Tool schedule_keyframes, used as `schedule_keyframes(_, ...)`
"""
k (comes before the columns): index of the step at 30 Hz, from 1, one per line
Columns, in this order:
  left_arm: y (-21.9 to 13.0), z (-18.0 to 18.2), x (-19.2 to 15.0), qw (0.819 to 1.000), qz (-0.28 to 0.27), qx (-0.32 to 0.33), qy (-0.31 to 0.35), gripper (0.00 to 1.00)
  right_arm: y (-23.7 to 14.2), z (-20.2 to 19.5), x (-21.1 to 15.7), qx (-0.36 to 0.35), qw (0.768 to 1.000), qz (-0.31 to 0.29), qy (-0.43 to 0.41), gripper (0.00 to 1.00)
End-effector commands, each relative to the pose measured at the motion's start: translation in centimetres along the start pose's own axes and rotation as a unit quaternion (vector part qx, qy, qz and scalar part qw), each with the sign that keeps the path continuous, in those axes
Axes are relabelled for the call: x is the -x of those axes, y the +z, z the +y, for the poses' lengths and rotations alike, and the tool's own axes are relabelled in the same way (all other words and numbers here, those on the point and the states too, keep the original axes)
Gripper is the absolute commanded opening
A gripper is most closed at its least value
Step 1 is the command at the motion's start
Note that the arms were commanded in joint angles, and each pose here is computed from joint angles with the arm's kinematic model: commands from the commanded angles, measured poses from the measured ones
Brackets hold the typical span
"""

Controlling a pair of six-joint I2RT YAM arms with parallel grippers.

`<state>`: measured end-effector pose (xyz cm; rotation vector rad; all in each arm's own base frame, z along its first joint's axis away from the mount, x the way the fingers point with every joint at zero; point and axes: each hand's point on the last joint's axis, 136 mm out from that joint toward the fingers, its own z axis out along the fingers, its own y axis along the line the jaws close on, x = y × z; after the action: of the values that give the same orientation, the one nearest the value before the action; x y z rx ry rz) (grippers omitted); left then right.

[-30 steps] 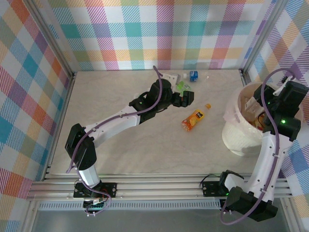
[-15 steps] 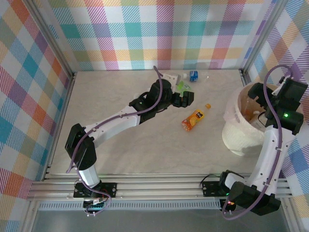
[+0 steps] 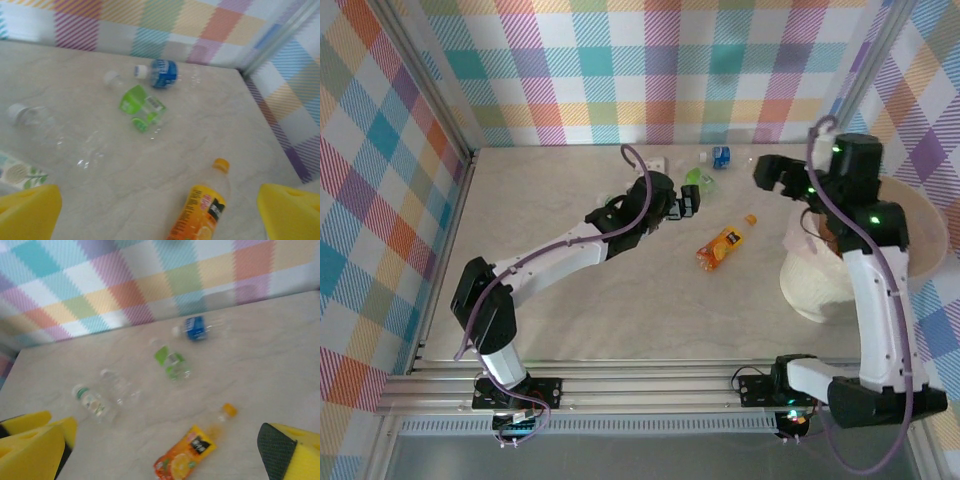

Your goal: Put the plastic bottles in the bin

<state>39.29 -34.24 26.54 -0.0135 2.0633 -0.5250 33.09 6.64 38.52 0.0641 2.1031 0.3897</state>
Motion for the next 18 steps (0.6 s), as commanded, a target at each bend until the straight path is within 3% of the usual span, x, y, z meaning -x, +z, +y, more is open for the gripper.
schedule_keyframes(1, -1.4, 4.6, 0.9, 0.994, -0.024, 0.087, -0.057, 1.0, 2.8, 3.0, -0.8, 0.012, 1.0, -0.008, -0.019, 1.0)
schedule_keyframes(4, -2.3, 8.0, 0.2, 0.983, -0.033, 0.161, -0.083, 1.0, 6.2, 3.9, -3.5, 0.003, 1.0, -0.011, 0.0, 1.0)
schedule_keyframes(8, -3.2, 10.2, -0.3, 0.974, -0.054, 0.197, -0.101, 1.0, 10.5, 4.3, -7.4, -0.005, 0.999, 0.036, 0.019, 1.0)
schedule_keyframes(13, -3.8, 12.3, -1.4, 0.966, -0.074, 0.222, -0.114, 1.0, 15.4, 1.4, -13.5, -0.093, 0.989, 0.079, 0.087, 1.0)
schedule_keyframes(18, -3.3, 13.2, -2.9, 0.963, -0.063, 0.24, -0.108, 1.0, 19.0, -1.7, -16.5, -0.181, 0.967, 0.081, 0.16, 1.0)
